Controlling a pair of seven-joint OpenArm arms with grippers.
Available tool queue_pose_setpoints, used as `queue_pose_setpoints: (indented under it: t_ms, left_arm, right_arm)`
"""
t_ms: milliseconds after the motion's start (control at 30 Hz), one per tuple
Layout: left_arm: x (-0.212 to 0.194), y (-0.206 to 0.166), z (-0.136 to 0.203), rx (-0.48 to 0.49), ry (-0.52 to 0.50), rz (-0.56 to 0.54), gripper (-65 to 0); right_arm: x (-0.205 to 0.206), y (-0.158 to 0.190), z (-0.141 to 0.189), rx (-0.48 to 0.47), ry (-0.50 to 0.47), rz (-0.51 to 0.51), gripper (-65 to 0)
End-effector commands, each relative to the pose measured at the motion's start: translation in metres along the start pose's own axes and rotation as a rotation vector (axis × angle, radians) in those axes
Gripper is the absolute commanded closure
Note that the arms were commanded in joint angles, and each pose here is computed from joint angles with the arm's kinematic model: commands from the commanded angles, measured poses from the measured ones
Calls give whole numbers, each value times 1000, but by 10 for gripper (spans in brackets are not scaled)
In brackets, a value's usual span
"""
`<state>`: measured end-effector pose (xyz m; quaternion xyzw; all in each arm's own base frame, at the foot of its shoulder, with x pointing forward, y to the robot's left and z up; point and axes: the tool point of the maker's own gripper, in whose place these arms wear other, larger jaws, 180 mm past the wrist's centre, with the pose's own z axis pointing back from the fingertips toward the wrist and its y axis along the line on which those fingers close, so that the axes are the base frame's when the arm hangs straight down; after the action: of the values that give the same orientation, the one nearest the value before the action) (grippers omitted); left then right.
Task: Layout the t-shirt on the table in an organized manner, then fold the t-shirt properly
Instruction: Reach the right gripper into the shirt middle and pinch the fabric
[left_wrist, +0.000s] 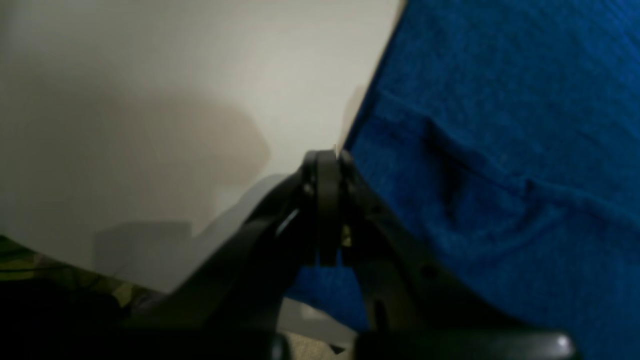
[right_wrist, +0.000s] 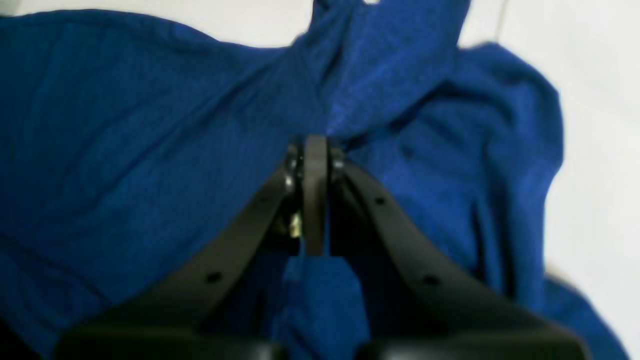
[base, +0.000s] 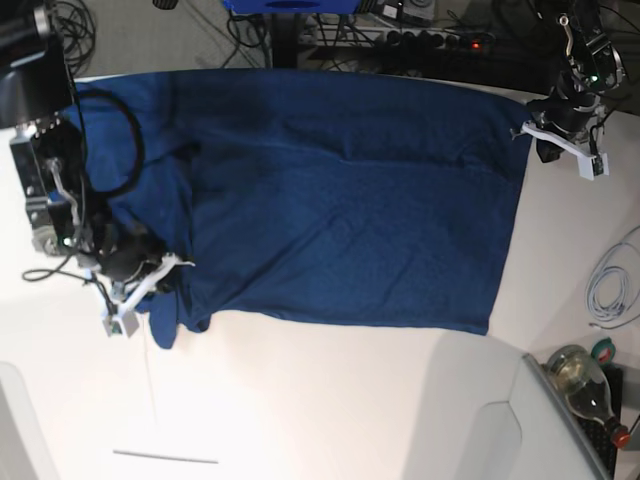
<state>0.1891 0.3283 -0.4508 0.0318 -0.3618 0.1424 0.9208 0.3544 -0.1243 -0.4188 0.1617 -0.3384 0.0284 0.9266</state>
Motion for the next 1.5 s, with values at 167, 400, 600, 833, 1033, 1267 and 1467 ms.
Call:
queue_pose_setpoints:
  t_ms: [167,400,600,833,1033,1267,1467]
  left_arm:
    - [15,4,3,4,-44,-13,0]
    - [18,51,24,112,-65,13,0]
    - [11,77,42,159,-36,-31,0]
    - [4,80,45,165,-17,-41,0]
    - [5,79,44,163,-21,-39,0]
    - [7,75,42,151,-25,-38,0]
    - [7,74,42,150,-27,-37,0]
  right_arm:
    - [-6,57,15,123,-67,2,0]
    - [-23,114,15,237,-38,7,0]
    - [-49,180,14,372,21,69,0]
    - [-67,205,16,427,65,107,0]
    - [-106,194,21,415,210,185,0]
    - [-135,197,29,427,274,155,-2]
    - [-152,192,34,419,356,163,-3]
